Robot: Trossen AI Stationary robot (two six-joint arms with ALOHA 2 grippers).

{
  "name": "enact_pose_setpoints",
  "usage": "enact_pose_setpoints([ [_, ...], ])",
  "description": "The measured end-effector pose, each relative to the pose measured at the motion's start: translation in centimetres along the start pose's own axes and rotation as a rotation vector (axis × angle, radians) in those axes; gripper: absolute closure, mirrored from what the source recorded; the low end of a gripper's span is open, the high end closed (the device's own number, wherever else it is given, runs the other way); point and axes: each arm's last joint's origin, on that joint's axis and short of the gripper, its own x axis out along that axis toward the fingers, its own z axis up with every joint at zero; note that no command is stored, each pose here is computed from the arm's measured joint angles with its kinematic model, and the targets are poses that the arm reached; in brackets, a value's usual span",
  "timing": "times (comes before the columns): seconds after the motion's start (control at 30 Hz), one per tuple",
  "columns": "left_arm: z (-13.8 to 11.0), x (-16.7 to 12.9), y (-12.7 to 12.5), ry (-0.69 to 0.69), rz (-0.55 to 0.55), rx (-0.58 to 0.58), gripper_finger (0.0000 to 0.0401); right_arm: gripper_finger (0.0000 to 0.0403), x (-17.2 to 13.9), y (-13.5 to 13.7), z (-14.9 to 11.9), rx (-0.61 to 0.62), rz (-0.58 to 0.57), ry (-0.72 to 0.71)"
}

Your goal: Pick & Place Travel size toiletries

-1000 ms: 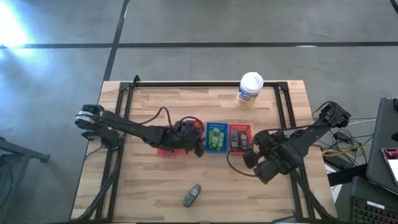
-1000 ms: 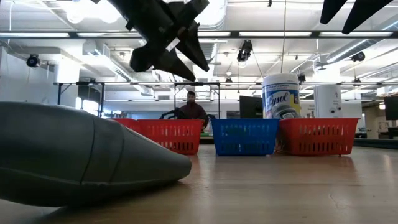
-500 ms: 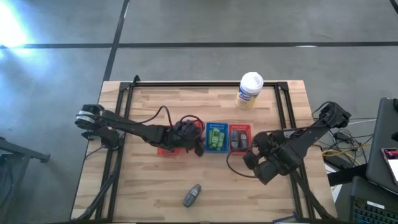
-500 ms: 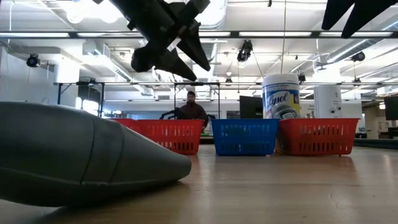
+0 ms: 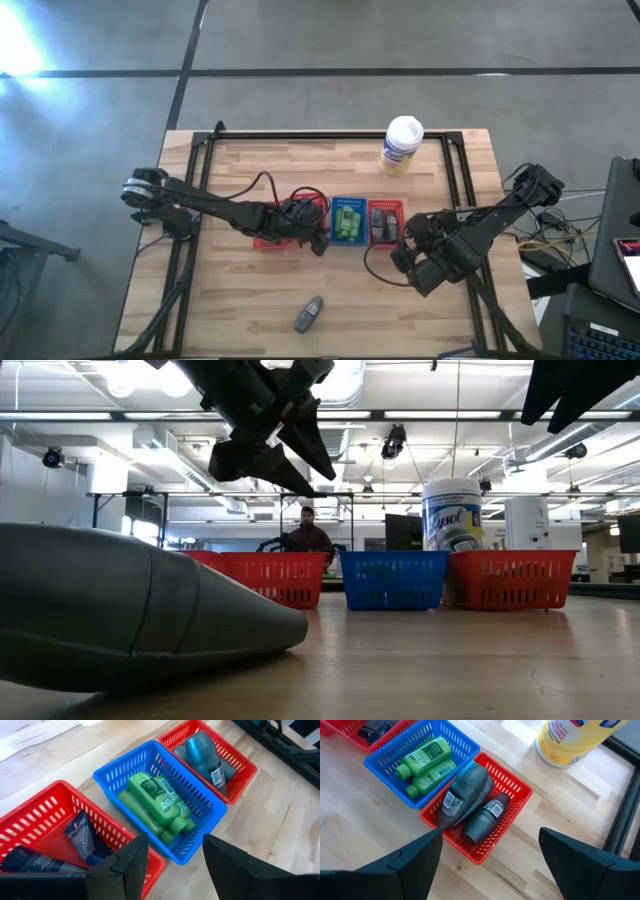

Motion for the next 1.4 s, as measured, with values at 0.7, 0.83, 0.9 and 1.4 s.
enact_pose_setpoints([
  [0.7,-4.5,-2.5,-3.4,0.346,-0.277,-0.012,0.0208,0.0058,-0.6,-4.6,0.8,0.106,0.026,0.046],
  [0.83,-6.9,-3.9,-4.4,0.407,-0.282,0.045,0.0208,0.0053,-0.1,-4.7,0.5,0.114,0.057,0.047],
  [0.9,-7.7,-4.5,-4.9,0.425,-0.297,0.048,0.0208,0.0053,0.2,-4.4,0.3,0.114,0.081,0.049],
  [1.4,-8.6,-4.3,-4.5,0.569,-0.209,-0.157,0.0184,0.0080,2.1,-3.0,-0.6,0.159,0.160,0.081],
])
